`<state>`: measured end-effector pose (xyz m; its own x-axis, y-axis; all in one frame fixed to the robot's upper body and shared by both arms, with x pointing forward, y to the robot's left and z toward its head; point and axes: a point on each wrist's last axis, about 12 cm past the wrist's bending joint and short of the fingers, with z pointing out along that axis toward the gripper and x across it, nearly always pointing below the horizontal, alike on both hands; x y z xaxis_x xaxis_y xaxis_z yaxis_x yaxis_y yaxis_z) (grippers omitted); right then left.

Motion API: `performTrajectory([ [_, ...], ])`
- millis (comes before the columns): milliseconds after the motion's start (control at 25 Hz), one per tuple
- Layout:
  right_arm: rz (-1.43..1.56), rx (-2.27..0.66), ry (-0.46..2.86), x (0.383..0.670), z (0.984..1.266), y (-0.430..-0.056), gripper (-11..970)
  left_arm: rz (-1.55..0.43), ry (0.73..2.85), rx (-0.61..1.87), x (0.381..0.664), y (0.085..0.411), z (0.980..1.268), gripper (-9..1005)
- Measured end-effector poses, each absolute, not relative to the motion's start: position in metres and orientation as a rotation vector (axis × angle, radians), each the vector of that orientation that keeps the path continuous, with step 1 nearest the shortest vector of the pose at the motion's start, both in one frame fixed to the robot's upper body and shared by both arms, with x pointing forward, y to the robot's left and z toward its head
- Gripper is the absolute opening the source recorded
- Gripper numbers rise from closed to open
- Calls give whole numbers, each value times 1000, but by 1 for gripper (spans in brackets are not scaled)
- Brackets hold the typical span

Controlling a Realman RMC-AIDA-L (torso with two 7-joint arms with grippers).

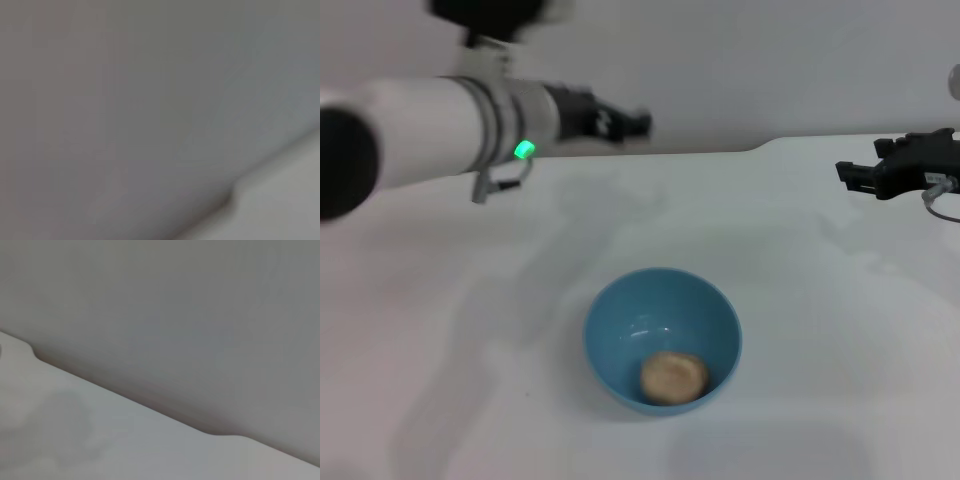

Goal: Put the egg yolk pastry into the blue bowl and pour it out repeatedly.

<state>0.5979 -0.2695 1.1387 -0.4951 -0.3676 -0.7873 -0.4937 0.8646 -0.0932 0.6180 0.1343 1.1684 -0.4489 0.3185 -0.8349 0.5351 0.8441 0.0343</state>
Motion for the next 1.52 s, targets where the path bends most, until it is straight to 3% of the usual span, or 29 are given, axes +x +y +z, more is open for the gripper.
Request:
performTrajectory([
  [280, 127, -530, 2126, 598, 1119, -277, 530, -249, 1678, 223, 584, 207, 1140, 753],
  [640, 70, -480, 1991, 591, 1102, -263, 530, -144, 1384, 133, 541, 237, 1098, 751],
  [1000, -83, -484, 1863, 583, 1078, -234, 530, -143, 1382, 106, 530, 253, 1069, 746],
  [1240, -144, -393, 1736, 564, 1059, -221, 530, -177, 1391, 47, 525, 263, 1062, 744],
  [1520, -151, -331, 1652, 528, 1021, -230, 530, -149, 1393, 61, 522, 270, 1055, 742],
])
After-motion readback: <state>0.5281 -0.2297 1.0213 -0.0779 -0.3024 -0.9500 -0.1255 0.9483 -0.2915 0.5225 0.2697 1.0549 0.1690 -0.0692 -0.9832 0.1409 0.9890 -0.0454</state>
